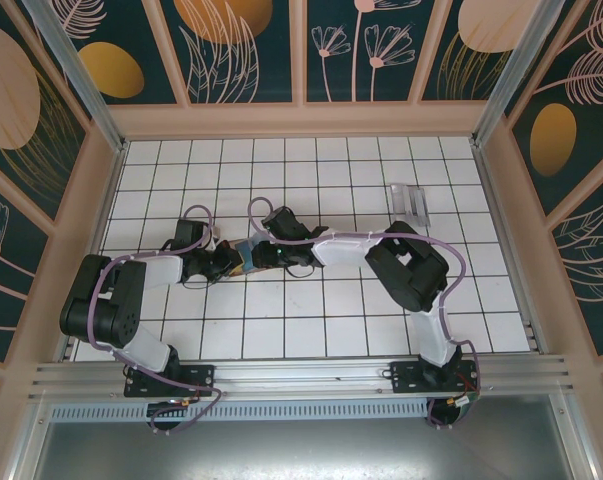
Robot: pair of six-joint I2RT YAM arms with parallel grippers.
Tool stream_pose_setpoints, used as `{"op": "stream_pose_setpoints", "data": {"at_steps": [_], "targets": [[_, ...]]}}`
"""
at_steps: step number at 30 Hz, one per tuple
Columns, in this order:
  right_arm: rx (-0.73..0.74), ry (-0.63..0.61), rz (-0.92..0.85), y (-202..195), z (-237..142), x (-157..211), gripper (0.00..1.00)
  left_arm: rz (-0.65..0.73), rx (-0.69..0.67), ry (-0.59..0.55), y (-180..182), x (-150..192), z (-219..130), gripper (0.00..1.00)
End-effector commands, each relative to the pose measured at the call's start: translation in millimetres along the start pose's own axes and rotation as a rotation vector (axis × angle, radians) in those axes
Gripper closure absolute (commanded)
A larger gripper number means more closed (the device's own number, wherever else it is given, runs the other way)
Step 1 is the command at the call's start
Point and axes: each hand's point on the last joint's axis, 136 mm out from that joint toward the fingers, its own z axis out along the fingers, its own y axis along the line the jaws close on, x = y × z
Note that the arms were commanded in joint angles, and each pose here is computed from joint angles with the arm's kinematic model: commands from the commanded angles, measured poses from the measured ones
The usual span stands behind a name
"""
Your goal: Put the credit cards into the card holder
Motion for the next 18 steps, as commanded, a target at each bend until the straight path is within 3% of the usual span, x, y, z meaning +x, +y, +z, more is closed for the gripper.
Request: {"op": "stream_pose_setpoints", "data": {"at_steps": [1, 13, 18], "targets": [[-0.076, 0.024, -0.027, 13, 8, 4, 0.65, -0.025, -0.046, 0.042, 13, 13, 2, 0.99], [-0.168, -0.086, -0.091, 36, -17, -18, 0.7, 0.003, -0.004, 0.014, -13, -4, -13, 0.97], [-0.177, -0.073, -0.083, 31, -14, -18, 0.69, -0.007, 0.002, -0.035, -17, -15, -26, 0.89]]}}
